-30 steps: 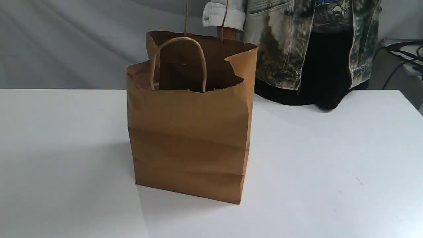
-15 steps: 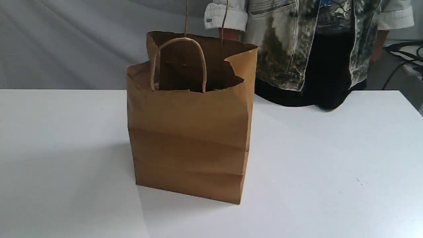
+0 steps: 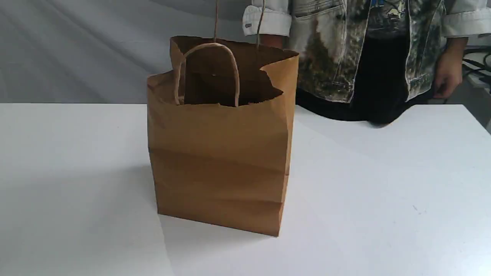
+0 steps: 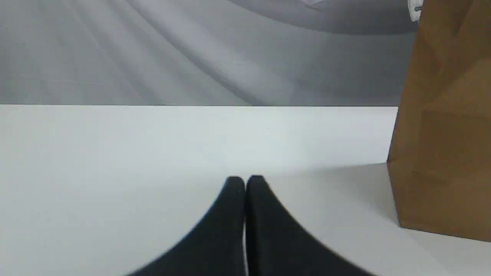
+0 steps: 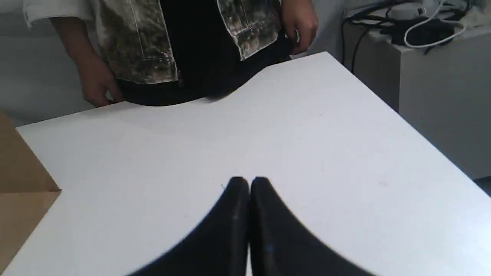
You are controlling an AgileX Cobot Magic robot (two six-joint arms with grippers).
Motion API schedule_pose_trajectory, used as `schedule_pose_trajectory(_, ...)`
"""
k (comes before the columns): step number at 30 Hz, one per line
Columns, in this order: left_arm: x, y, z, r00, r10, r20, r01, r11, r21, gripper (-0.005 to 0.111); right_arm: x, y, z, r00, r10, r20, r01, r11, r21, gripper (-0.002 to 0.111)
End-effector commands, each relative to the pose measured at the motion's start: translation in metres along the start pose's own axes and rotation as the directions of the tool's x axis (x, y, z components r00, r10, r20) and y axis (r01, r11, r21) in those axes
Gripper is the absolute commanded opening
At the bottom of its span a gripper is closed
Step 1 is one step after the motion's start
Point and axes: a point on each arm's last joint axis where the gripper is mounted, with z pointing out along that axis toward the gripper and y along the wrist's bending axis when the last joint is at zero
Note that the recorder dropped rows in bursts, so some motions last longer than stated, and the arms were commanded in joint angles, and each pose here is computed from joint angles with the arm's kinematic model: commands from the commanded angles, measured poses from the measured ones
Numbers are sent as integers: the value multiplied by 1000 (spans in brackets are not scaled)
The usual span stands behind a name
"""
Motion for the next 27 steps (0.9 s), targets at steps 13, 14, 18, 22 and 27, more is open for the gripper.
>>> schedule_pose_trajectory(13,1,0,0,1000,-2,4,2,1000,0,0,-5,3,0,998,20,62,-18,999,-31,0)
schedule_pose_trajectory(14,1,0,0,1000,-2,4,2,1000,0,0,-5,3,0,998,20,62,-18,999,-31,0)
schedule_pose_trajectory(18,1,0,0,1000,-2,4,2,1000,0,0,-5,3,0,998,20,62,-18,999,-31,0)
schedule_pose_trajectory(22,1,0,0,1000,-2,4,2,1000,0,0,-5,3,0,998,20,62,-18,999,-31,0)
schedule_pose_trajectory(27,1,0,0,1000,-2,4,2,1000,0,0,-5,3,0,998,21,62,-20,999,-32,0)
